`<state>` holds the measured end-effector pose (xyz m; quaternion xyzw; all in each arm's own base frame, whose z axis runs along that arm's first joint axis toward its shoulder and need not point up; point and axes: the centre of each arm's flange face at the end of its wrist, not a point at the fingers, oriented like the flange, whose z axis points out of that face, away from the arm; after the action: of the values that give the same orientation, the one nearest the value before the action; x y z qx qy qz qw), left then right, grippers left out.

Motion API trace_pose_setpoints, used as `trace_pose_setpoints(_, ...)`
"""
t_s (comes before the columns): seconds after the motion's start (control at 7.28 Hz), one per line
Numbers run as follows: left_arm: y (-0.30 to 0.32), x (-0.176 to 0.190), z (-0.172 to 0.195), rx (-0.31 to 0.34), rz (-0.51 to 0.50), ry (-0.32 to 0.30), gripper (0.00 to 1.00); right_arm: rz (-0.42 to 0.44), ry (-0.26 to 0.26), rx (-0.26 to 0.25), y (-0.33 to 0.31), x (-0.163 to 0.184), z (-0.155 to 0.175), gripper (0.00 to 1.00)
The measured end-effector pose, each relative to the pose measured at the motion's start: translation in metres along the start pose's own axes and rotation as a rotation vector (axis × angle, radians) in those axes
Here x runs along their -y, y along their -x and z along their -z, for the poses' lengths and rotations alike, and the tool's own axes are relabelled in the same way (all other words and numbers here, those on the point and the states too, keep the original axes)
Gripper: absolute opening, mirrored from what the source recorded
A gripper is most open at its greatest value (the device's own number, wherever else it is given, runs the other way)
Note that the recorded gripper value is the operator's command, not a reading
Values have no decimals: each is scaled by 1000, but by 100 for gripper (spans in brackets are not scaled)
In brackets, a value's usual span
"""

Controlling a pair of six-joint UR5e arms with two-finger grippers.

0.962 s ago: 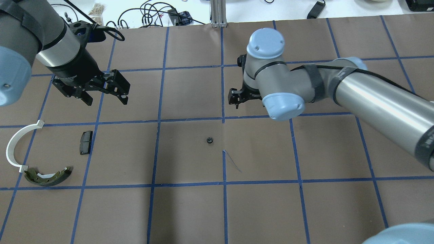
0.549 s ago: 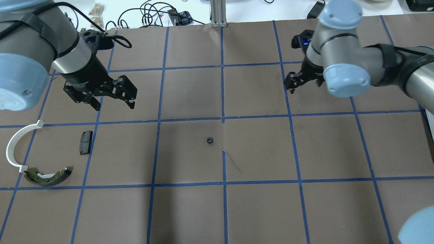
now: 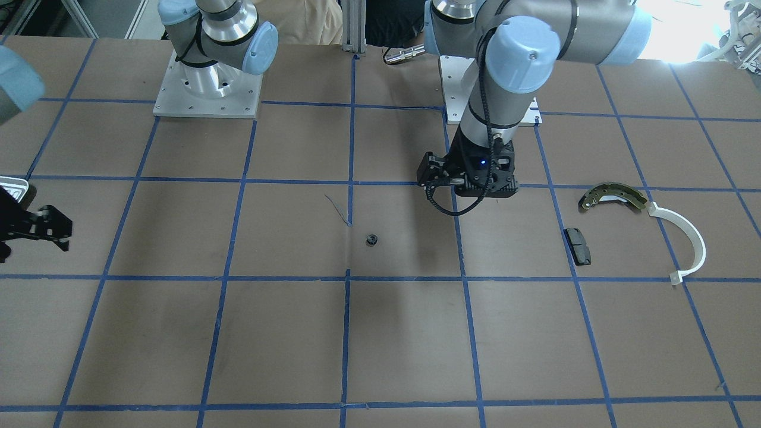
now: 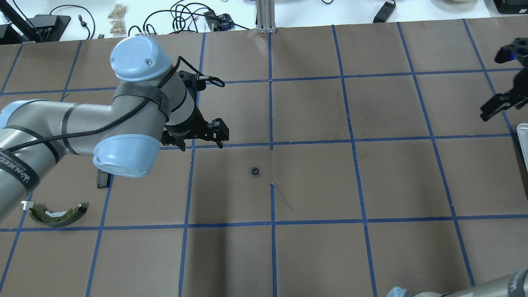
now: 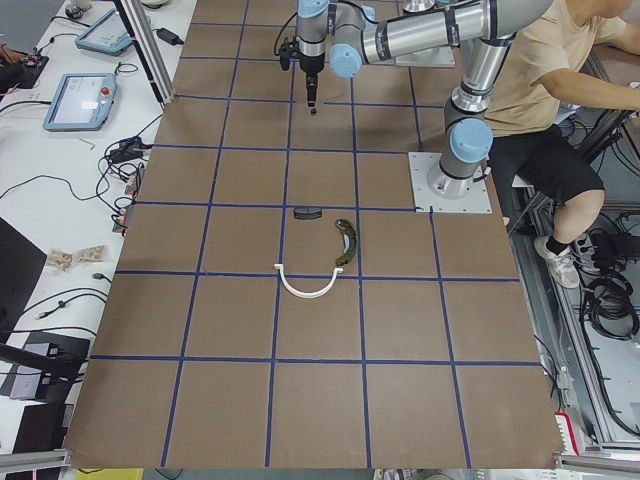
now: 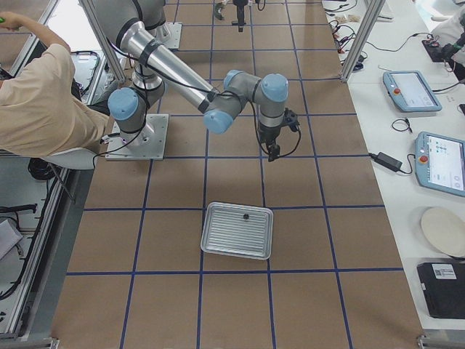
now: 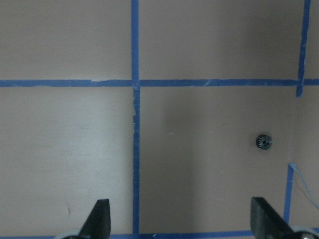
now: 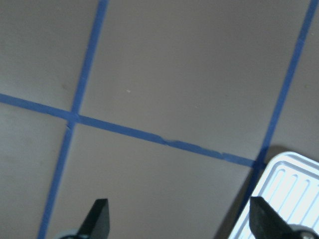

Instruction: Place bearing gear from tray to pile

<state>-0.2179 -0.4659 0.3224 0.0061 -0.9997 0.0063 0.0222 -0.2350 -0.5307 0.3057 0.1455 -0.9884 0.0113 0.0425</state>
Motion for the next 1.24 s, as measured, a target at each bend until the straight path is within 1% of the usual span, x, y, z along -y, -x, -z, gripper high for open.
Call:
trace_pose_setpoints(0.14, -16, -3, -16, 4, -11, 16, 100, 4, 0, -4, -44, -33, -16, 100)
trace_pose_setpoints(0.27, -29, -3, -30, 7, -22, 24, 100, 7, -11, -1, -84, -61, -42, 100)
trace_pose_setpoints(0.41, -40, -1, -45, 7, -35, 20, 100, 4, -21, 16, -111, -82, -74, 100)
trace_pose_setpoints(0.55, -50, 1, -61, 5, -39, 16, 100, 2, -18, 39, -123, -95, -101, 100)
trace_pose_setpoints(0.69, -56, 5, -77, 5, -35, 18, 100, 6, -13, 53, -127, -101, -116, 100)
trace_pose_setpoints(0.82, -62, 7, -93, 6, -36, 22, 100, 10, -10, 58, -129, -103, -122, 83)
trace_pose_setpoints(0.96, -70, 6, -107, 8, -47, 29, 100, 20, -9, 60, -130, -103, -125, 78)
trace_pose_setpoints(1.24, -86, 4, -134, 9, -66, 31, 100, 32, -7, 70, -131, -103, -132, 78)
